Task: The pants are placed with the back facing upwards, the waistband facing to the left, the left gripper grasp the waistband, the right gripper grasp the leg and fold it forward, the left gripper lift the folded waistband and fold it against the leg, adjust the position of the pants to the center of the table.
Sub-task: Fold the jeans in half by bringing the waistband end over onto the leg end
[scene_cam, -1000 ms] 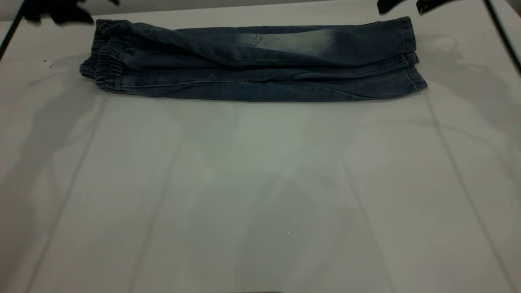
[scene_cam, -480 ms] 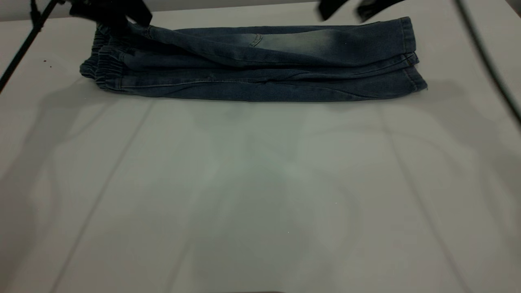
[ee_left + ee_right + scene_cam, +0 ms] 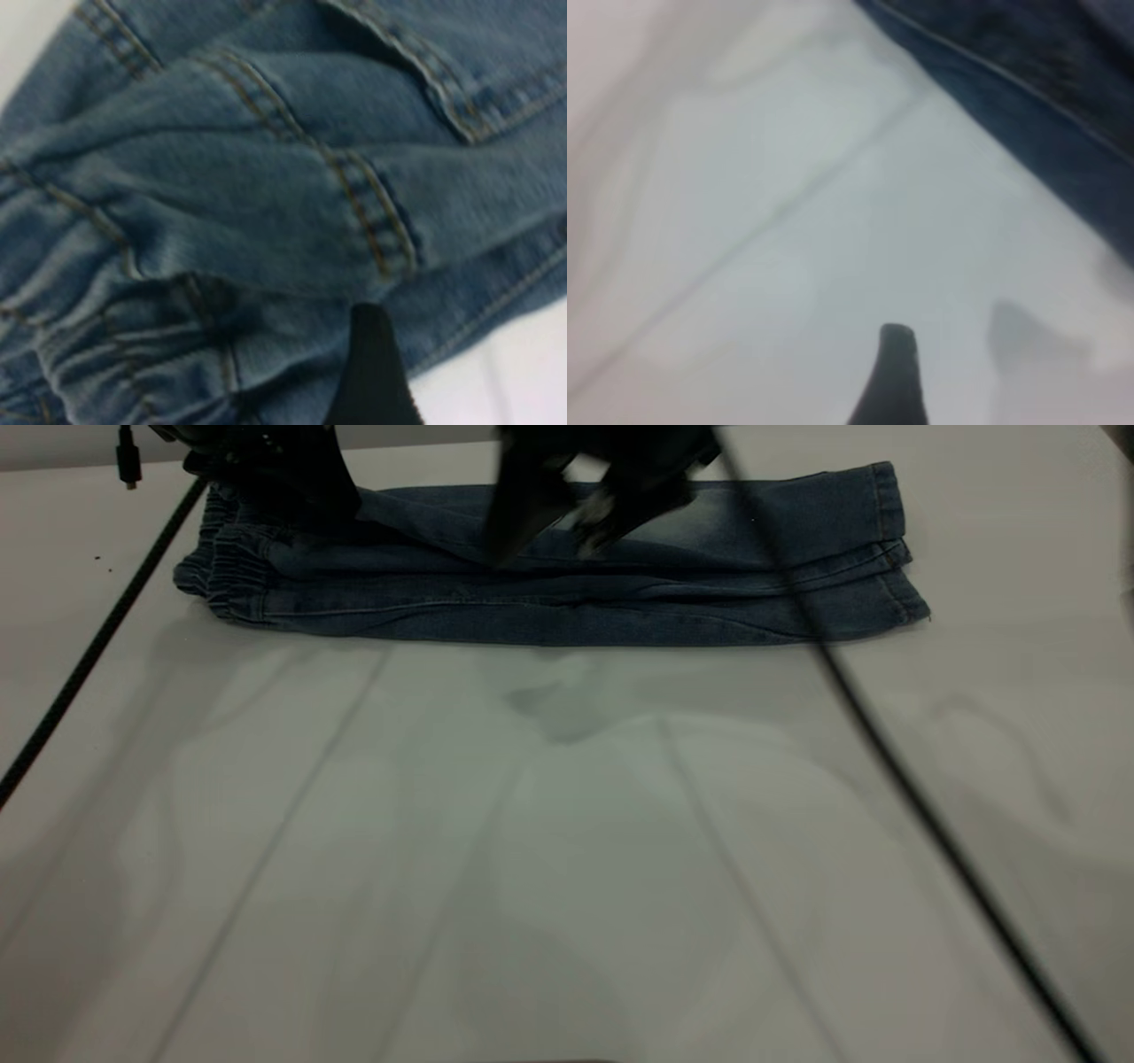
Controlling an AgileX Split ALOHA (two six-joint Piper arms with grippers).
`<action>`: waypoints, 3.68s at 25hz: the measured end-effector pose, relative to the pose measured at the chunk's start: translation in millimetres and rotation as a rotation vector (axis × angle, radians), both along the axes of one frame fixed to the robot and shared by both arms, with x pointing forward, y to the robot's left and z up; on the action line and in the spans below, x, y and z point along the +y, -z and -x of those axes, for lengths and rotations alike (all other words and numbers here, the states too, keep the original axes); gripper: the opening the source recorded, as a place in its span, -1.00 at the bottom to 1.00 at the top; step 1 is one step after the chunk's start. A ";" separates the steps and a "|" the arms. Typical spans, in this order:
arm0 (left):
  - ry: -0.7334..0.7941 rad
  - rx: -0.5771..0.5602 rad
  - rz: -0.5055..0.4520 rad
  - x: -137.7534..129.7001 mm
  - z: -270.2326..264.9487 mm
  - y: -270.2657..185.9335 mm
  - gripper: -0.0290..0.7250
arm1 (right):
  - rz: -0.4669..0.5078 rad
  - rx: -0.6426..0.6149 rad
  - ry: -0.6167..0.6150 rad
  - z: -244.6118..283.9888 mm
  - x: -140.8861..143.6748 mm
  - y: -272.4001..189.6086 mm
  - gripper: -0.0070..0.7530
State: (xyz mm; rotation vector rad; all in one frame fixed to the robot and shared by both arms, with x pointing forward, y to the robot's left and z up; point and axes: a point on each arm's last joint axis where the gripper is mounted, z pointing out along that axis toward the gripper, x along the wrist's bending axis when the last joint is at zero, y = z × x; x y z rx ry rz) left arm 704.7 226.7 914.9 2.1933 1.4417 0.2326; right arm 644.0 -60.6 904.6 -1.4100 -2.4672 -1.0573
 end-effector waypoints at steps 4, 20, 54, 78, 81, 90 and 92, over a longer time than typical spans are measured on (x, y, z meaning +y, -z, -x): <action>-0.053 -0.009 0.011 4.9 -2.7 0.1 0.32 | -0.044 -0.037 0.012 3.3 24.4 25.0 0.47; -0.087 -0.002 0.024 6.4 -3.3 -0.1 0.32 | -0.130 -0.222 0.217 -40.0 34.4 75.2 0.37; -0.422 0.014 0.016 90.5 -12.2 15.7 0.32 | 0.177 -0.038 0.039 -59.1 19.7 53.4 0.37; -0.390 -0.013 0.207 69.6 -24.9 68.6 -0.79 | 0.152 -0.299 0.171 -91.7 21.6 39.0 0.37; -0.314 -0.022 0.175 68.5 -22.1 49.2 -0.79 | 0.176 -0.255 0.161 -89.4 20.7 63.5 0.37; -0.178 -0.150 0.124 62.2 -10.4 -44.8 -0.80 | 0.159 -0.224 0.119 -73.9 47.7 79.7 0.37; -0.168 -0.174 0.119 62.1 -7.9 -57.9 -0.80 | 0.155 -0.227 0.092 -67.0 60.2 78.2 0.37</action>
